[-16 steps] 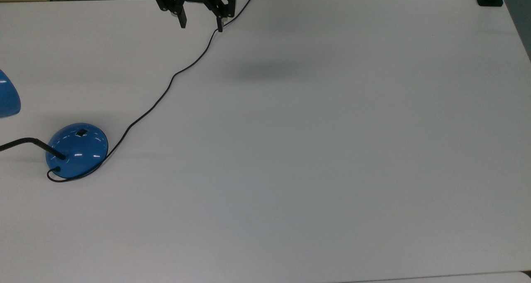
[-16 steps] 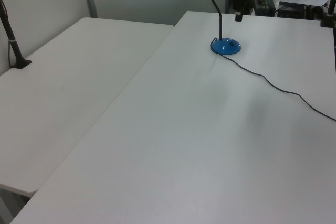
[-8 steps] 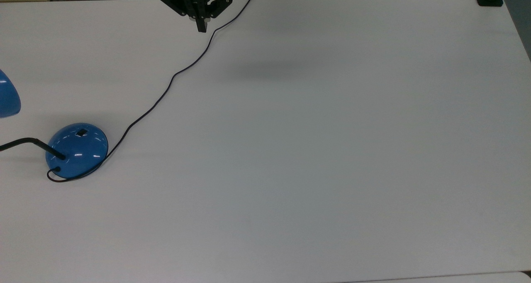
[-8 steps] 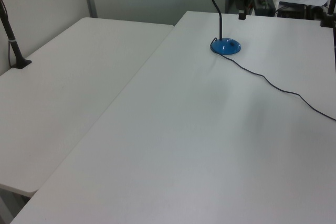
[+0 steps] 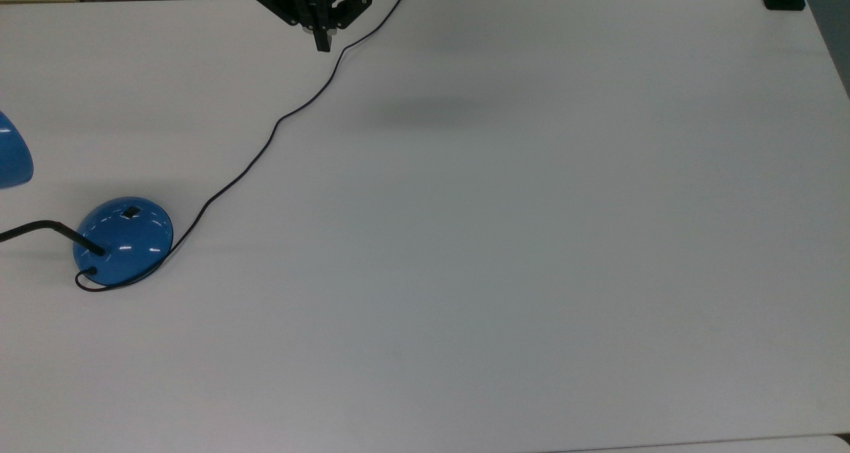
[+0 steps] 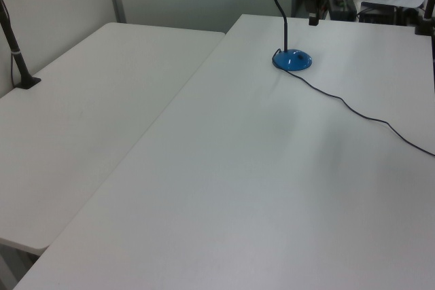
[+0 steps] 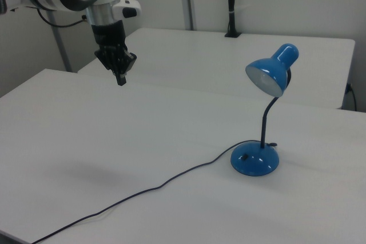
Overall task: Turn on the lamp
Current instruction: 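Move the closed gripper over the blue lamp base switch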
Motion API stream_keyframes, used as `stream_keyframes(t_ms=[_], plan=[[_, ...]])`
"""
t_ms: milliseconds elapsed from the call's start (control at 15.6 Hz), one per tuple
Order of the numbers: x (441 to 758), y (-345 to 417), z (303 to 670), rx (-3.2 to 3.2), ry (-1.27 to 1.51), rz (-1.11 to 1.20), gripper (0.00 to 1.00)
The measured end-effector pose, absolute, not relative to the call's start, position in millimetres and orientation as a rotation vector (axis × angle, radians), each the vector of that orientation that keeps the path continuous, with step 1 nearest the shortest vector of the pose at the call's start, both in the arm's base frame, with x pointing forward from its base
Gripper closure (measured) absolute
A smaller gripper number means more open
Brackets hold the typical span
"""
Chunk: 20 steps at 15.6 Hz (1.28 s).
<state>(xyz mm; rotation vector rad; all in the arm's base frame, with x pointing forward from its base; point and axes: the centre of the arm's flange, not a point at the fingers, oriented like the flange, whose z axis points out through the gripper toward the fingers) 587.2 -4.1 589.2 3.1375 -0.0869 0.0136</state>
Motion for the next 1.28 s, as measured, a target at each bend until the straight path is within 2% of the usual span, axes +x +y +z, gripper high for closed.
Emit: stream_keyframes(t_ms=[513, 834, 1283], plan=[[588.5, -17.3, 584.3, 3.096, -0.106, 0.0, 0.99], [585.8, -60.1, 576.1, 3.078, -0.213, -0.027, 0.99], [577.7, -114.5, 544.6, 3.068, -0.352, -0.069, 0.99]])
